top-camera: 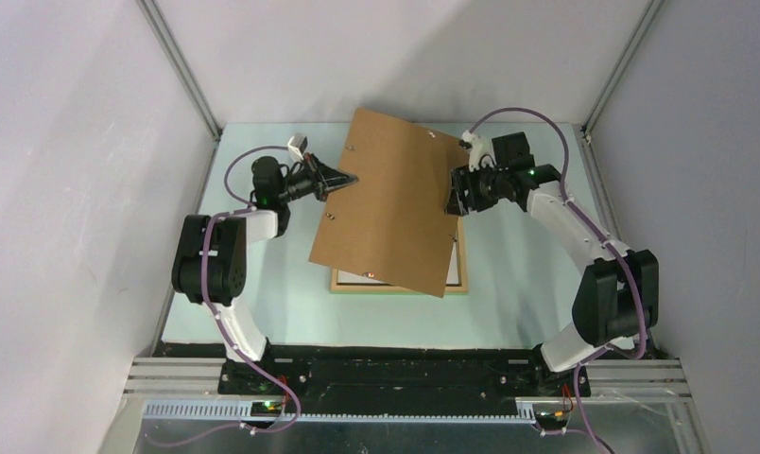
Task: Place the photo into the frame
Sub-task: Adjust the photo frame item.
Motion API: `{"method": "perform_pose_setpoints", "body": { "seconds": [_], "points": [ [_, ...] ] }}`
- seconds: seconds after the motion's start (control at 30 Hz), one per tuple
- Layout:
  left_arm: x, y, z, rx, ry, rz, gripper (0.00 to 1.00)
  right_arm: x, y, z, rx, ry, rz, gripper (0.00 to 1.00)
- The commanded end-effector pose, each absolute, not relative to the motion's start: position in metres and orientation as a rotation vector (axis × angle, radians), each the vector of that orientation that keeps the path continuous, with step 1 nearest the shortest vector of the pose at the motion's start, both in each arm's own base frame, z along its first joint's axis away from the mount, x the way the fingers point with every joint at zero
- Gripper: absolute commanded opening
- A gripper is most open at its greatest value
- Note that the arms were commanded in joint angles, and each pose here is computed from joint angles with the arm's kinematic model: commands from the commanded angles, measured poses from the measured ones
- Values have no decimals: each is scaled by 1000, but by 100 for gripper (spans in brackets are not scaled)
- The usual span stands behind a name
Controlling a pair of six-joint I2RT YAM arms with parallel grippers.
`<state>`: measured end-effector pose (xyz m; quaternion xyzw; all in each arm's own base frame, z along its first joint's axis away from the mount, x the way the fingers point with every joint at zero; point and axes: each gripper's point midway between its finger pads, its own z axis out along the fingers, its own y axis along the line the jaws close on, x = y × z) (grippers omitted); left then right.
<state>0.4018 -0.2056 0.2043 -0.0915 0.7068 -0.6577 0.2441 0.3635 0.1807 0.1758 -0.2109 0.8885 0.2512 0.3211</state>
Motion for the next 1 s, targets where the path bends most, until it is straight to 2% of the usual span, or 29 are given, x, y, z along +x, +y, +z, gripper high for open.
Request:
{"method": "perform_pose_setpoints", "body": {
  "seconds": [0.0, 0.97],
  "points": [
    [410, -203, 244, -176, 1805, -1814, 0, 339, 191, 177, -668, 2304, 681, 64],
    [423, -193, 241, -241, 1768, -1805, 0, 295, 217, 154, -857, 2340, 743, 63]
  ]
}}
